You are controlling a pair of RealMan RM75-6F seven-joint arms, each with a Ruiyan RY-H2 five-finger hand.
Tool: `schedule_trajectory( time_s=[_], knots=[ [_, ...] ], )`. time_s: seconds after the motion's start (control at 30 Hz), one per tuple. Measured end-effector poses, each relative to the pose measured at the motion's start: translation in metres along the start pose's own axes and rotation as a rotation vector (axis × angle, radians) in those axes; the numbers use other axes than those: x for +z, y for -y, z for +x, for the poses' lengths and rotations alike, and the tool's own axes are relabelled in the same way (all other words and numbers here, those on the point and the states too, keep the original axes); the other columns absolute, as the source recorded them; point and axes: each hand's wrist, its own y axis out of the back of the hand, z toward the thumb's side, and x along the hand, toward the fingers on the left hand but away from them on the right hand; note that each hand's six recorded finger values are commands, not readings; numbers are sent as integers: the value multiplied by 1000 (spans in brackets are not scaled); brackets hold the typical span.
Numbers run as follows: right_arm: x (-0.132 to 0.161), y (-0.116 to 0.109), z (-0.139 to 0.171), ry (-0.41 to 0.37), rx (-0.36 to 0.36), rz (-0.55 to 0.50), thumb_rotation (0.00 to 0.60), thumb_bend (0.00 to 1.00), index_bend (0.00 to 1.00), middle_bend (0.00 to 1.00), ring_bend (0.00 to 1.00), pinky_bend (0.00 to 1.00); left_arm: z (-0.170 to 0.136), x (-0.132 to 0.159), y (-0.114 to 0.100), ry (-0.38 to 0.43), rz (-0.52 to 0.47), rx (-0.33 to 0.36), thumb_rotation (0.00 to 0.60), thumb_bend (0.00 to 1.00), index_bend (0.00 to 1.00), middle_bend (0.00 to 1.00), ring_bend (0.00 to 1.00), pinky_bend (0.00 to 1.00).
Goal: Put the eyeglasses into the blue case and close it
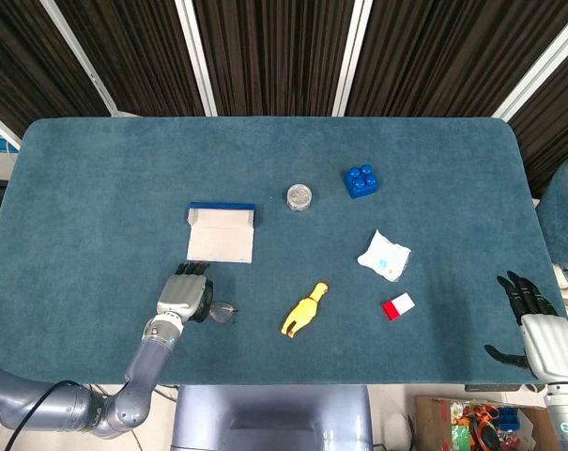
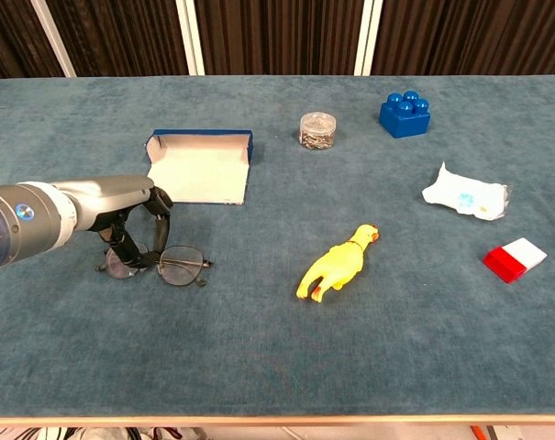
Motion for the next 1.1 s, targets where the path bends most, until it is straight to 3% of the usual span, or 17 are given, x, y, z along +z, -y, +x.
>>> schedule_trajectory(
  time_s=[0.5, 1.1],
  knots=[
    [0, 1, 0, 5, 7, -15, 600, 89, 0, 0, 39, 210, 0, -4, -13, -20, -10, 27, 600, 430, 583, 84, 0, 0],
    [-1, 1, 1, 17, 13, -24, 600, 92, 0, 0, 39, 210, 51, 7, -73, -131, 70, 220, 600, 430, 591, 80, 0, 0]
  ],
)
